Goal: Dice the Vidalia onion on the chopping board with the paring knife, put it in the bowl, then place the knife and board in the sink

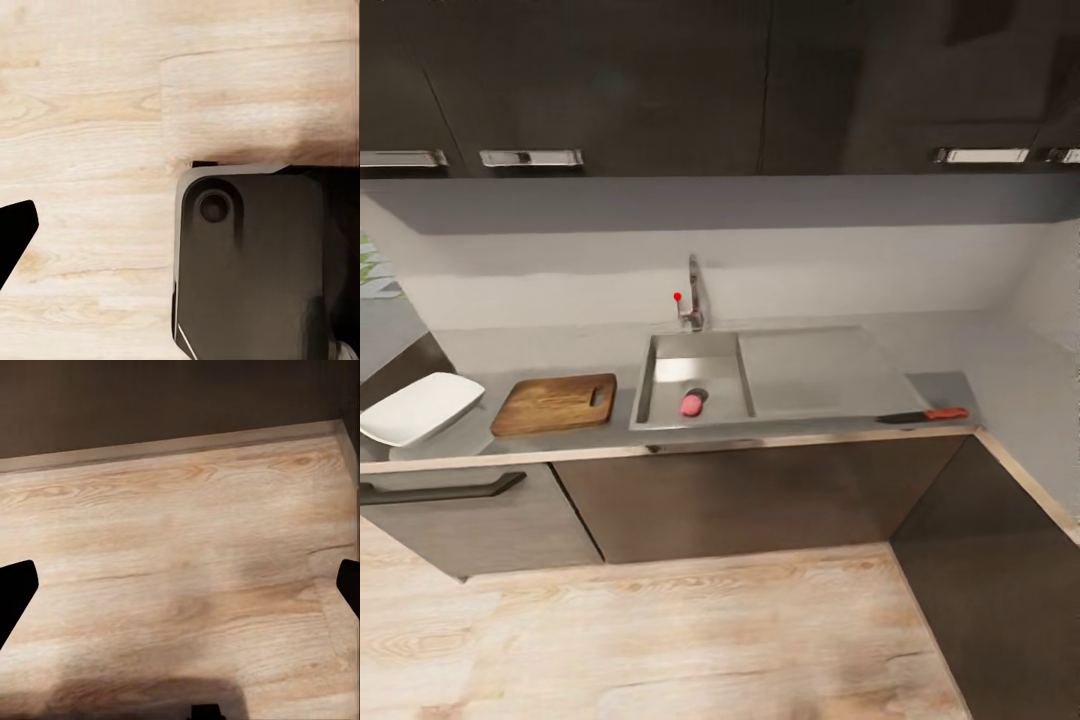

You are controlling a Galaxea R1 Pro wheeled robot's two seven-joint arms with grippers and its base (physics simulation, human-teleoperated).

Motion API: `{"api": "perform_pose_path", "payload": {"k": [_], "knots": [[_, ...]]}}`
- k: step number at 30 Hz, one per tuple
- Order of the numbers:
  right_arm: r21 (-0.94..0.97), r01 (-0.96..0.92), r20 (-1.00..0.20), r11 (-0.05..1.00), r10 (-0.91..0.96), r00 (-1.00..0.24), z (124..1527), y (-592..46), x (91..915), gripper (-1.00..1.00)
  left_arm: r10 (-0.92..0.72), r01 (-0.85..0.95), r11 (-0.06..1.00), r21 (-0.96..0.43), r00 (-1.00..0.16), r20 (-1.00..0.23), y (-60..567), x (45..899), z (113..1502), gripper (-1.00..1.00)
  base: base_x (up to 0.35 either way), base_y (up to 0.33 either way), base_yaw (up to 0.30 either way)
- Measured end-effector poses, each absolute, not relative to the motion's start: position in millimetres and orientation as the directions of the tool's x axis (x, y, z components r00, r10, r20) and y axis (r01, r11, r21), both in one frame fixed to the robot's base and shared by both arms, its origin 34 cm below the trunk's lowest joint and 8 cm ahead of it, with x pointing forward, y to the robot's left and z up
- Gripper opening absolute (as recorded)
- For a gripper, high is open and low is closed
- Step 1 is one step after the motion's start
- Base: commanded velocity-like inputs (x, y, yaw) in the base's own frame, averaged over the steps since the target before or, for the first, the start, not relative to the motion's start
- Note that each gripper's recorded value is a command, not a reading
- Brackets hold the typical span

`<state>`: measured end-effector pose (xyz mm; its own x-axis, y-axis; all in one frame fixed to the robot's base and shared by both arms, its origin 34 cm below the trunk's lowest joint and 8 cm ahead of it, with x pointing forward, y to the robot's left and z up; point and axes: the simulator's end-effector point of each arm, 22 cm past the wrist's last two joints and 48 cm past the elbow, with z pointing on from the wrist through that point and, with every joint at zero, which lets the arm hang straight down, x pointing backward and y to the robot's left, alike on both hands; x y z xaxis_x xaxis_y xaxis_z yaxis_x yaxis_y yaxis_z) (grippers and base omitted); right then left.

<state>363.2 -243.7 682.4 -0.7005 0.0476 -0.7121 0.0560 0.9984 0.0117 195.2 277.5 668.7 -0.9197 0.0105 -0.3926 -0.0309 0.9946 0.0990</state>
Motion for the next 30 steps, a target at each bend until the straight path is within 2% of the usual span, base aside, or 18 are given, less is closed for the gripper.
{"api": "perform_pose_path", "payload": {"k": [11,30], "knots": [[0.013,0.055,-0.724,0.998,0.047,-0.688,687,-244,369,1.00,0.010,-0.033,0.995,0.098,-0.912,-0.409,278,201,670,1.00,0.139,-0.249,0.046],[0.015,0.052,-0.745,0.999,0.046,-0.666,695,-243,378,1.00,0.010,-0.036,0.995,0.098,-0.900,-0.435,278,211,673,1.00,0.006,-0.010,0.098]]}}
